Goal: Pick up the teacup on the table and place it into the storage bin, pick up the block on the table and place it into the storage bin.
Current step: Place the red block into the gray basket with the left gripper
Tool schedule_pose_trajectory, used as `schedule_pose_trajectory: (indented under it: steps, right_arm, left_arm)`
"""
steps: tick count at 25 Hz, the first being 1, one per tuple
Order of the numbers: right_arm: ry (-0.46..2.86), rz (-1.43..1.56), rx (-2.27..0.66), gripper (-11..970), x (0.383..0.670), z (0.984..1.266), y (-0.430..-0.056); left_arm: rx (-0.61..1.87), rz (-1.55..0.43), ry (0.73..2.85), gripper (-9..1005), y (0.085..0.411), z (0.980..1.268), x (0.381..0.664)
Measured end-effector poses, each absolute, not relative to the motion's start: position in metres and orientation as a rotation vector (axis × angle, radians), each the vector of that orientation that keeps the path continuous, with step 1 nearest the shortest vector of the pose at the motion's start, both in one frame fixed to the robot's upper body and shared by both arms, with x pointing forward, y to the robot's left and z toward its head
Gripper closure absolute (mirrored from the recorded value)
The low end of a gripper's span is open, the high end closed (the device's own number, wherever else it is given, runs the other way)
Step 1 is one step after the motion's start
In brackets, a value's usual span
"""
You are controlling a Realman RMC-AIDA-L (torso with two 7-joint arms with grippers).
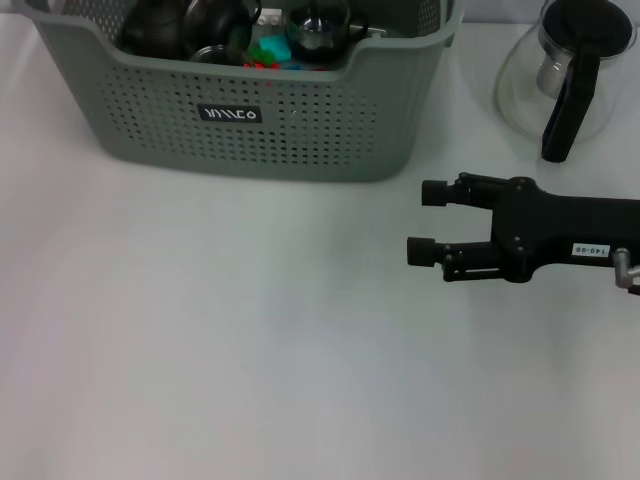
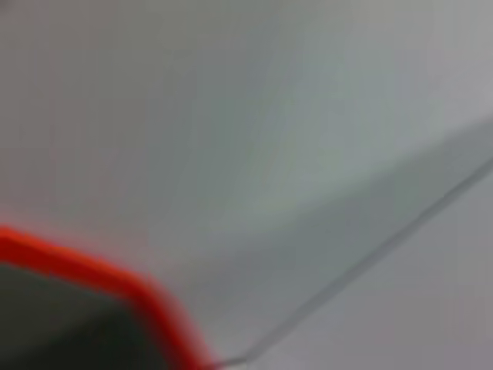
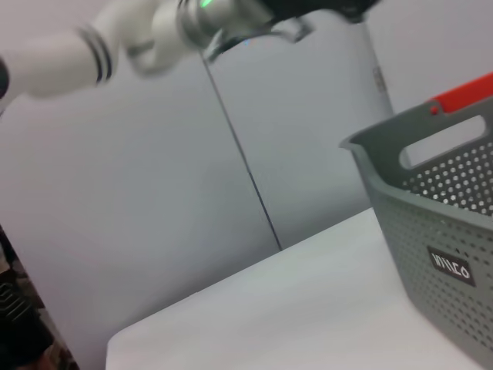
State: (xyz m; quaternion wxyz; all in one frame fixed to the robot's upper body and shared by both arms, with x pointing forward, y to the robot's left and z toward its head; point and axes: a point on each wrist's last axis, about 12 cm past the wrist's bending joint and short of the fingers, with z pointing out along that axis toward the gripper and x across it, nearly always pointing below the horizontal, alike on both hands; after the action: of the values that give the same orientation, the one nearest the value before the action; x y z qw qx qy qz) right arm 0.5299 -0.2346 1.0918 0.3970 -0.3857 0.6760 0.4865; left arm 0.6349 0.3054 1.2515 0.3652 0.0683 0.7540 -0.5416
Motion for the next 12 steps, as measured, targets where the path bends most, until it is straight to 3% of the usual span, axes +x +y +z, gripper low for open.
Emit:
schedule_pose_trajectory:
  steps: [4, 8, 12]
  right_arm:
    - [1.702, 1.238, -0.990, 14, 0.531, 1.093, -0.232]
    - [1.695, 1.235, -0.998, 13, 0.532, 1.094, -0.230]
    - [1.694, 1.235, -0.996, 13, 0.532, 1.094, -0.230]
  left_arm:
    - [0.238, -1.033, 2.195, 729, 0.283, 1.261, 0.665]
    - [0.275, -0.721, 2.300, 720, 0.258, 1.243, 0.685]
    - [0.312, -0.534, 2.333, 710, 0.246, 1.224, 0.693]
